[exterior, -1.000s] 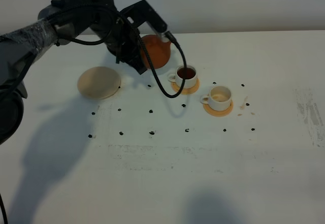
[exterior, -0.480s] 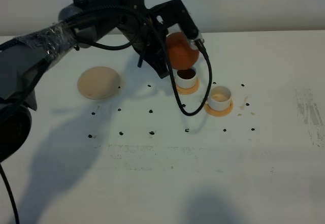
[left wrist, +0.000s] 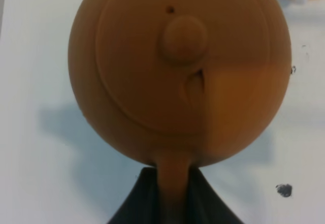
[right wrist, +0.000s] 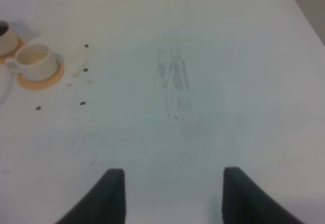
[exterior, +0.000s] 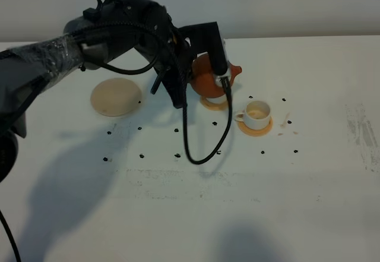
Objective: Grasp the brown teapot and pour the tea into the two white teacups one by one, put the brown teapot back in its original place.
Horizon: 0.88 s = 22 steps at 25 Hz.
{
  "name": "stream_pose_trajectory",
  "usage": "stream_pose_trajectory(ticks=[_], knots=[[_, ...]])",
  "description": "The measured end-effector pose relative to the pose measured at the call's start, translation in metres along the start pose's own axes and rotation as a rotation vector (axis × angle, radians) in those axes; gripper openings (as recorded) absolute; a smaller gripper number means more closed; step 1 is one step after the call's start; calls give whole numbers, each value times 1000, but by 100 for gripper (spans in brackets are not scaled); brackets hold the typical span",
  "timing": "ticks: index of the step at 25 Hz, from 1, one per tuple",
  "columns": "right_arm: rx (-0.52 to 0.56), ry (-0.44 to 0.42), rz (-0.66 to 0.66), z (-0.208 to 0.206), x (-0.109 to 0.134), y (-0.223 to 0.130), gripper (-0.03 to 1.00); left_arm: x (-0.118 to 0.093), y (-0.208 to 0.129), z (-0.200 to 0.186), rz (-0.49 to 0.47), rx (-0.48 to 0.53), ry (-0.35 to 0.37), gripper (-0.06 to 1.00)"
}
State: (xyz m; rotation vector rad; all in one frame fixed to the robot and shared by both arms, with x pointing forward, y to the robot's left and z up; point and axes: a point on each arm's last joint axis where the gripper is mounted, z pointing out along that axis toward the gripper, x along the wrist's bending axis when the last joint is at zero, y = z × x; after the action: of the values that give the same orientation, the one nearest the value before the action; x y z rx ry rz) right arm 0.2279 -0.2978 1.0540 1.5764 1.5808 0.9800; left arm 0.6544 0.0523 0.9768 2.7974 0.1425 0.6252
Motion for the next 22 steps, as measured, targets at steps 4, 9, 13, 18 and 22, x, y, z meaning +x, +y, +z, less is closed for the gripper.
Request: stream_pose_trajectory(ticks=[4,9,13,18,22], knots=[[0,0,0,0,0,0,42,-4,-3,2,76,-27,36,8],[0,0,0,0,0,0,42,-2,-1,2,177,-46,71,8],[0,0,0,0,0,0,42,-2,1,2,237,-55,87,8],[0,1,0,0,0,0,42,-5,5,3,268,-60,88,8],[0,2,1,0,0,0,42,-6,8,5,295,-57,100,8]])
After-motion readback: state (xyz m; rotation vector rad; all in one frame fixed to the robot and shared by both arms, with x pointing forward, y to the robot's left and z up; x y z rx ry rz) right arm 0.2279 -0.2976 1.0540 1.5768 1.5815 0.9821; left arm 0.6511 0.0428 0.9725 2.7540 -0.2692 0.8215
